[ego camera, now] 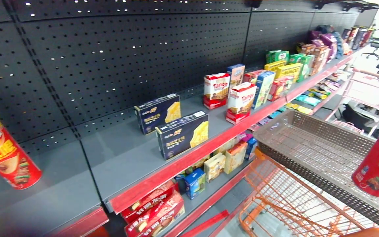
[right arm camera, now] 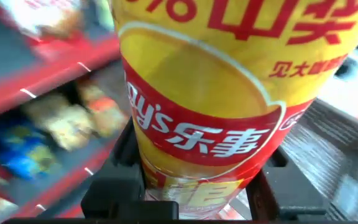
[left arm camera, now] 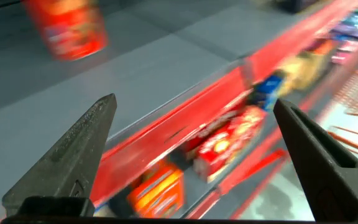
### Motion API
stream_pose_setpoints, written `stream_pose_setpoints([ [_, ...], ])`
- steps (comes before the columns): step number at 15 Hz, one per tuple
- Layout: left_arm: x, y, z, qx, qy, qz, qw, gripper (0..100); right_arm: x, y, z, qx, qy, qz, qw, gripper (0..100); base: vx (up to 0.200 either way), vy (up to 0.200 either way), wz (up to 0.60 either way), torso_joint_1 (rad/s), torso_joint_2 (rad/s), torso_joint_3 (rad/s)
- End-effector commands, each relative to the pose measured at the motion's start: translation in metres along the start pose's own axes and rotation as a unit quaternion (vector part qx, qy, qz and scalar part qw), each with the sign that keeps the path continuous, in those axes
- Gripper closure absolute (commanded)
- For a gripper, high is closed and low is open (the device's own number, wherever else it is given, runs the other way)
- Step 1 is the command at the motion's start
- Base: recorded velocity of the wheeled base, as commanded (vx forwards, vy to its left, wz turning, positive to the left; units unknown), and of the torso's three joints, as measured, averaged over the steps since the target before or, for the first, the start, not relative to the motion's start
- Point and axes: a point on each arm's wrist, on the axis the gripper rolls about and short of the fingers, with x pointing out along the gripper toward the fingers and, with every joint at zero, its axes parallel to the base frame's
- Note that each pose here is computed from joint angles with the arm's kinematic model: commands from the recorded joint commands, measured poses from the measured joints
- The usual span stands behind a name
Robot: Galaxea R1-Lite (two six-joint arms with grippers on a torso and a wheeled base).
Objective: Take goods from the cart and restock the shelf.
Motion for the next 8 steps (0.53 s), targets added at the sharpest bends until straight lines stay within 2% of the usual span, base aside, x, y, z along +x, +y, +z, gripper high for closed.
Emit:
stream_pose_setpoints([
  [1,0.0,0.0,0.0,0.0,0.0,0.0,1.0,0,-0.0116,-0.0051,-0.0018,0.006,-0.012,0.0,1.0,100,0.0,0.0,0.6,0.007,0.0,0.002],
  [8,0.0,0.0,0.0,0.0,0.0,0.0,1.0,0,-0.0165,-0.0052,-0.0087,0.0,-0.001,0.007,1.0,100,0.0,0.0,0.6,0.001,0.0,0.003],
])
